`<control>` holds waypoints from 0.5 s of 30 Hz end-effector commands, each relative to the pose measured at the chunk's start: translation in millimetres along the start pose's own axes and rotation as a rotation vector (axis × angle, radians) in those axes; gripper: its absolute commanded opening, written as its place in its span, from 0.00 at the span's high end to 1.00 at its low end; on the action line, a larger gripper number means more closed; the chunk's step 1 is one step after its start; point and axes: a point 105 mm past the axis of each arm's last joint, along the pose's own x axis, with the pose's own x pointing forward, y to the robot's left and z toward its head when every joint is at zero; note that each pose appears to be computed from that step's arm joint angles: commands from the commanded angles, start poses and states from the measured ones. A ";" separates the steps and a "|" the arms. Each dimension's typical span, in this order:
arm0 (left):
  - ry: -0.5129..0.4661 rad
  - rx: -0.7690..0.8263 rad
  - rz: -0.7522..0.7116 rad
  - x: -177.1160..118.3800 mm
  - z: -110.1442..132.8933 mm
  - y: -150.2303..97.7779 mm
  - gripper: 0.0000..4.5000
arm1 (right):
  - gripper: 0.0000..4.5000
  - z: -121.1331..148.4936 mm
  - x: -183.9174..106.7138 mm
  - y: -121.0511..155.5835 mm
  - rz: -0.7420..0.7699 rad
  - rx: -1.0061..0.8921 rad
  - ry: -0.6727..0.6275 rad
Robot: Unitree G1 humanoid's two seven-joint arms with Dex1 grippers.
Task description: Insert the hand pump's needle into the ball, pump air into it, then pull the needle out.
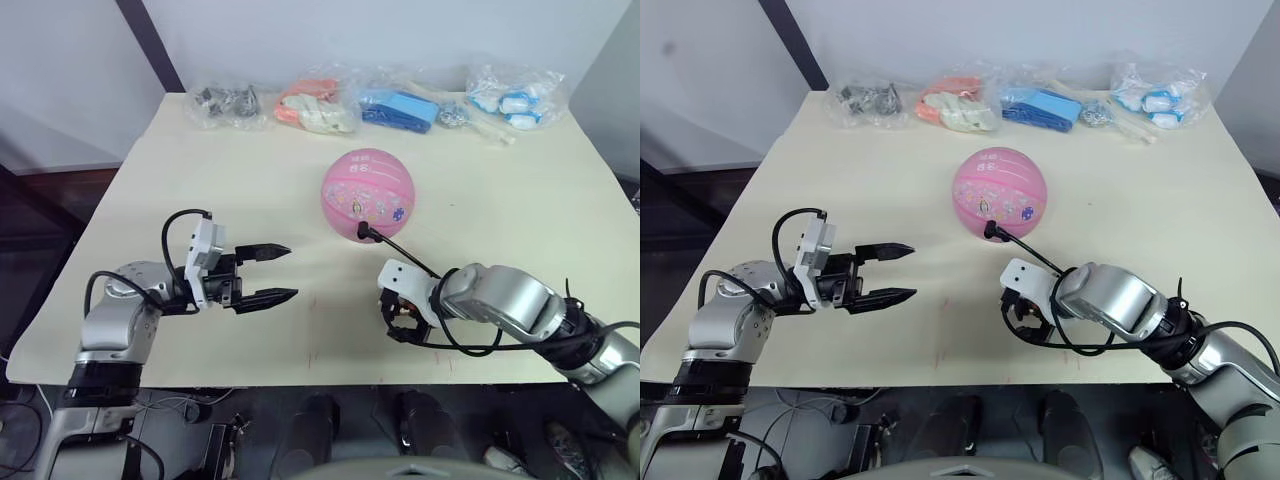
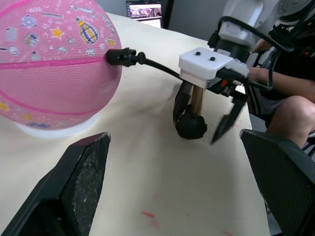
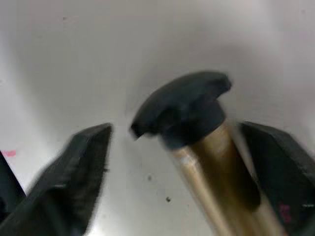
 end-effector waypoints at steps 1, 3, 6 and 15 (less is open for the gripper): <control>-0.006 0.036 -0.009 -0.6 5.7 0.4 0.00 | 0.01 18.3 -26.0 2.0 -0.003 -0.040 -0.122; -0.005 0.038 -0.010 -0.3 6.4 1.8 0.00 | 0.01 25.3 -39.5 8.3 0.018 -0.058 -0.200; -0.003 0.048 -0.010 0.0 9.0 6.5 0.00 | 0.01 36.5 -64.8 18.1 0.040 -0.087 -0.342; -0.009 0.078 -0.010 2.7 17.0 20.1 0.00 | 0.01 49.0 -111.0 15.9 -0.093 -0.149 -0.578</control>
